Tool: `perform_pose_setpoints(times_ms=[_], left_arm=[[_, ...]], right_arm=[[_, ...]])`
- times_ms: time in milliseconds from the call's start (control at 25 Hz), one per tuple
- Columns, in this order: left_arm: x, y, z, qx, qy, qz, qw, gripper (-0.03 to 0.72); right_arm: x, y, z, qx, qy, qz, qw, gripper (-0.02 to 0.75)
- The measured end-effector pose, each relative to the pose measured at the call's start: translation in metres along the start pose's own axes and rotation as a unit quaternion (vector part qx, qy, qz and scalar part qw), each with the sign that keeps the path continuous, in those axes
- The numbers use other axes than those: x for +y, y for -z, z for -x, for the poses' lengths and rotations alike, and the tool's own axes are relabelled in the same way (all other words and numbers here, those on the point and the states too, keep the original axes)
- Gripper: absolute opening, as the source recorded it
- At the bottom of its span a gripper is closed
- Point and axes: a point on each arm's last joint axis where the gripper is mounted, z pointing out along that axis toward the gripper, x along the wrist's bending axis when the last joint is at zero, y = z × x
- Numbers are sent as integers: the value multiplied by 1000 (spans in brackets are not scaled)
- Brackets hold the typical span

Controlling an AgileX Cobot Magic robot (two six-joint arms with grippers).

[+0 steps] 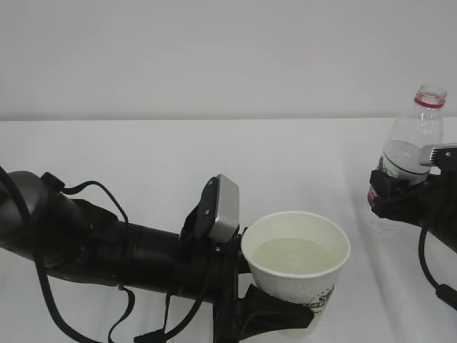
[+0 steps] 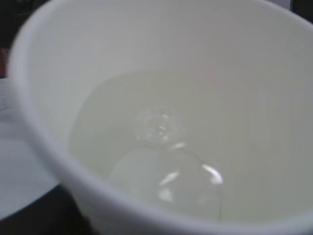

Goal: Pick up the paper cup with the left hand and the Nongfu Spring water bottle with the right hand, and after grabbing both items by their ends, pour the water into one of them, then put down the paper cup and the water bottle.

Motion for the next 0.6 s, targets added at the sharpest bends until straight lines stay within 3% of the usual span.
perform_pose_setpoints(times_ms=[440, 600], left_arm=[[0, 0, 0, 0, 0, 0, 1000, 508], [0, 0, 0, 0, 0, 0, 1000, 508]], right_arm=[[0, 0, 0, 0, 0, 0, 1000, 458], [0, 0, 0, 2, 1, 0, 1000, 498]])
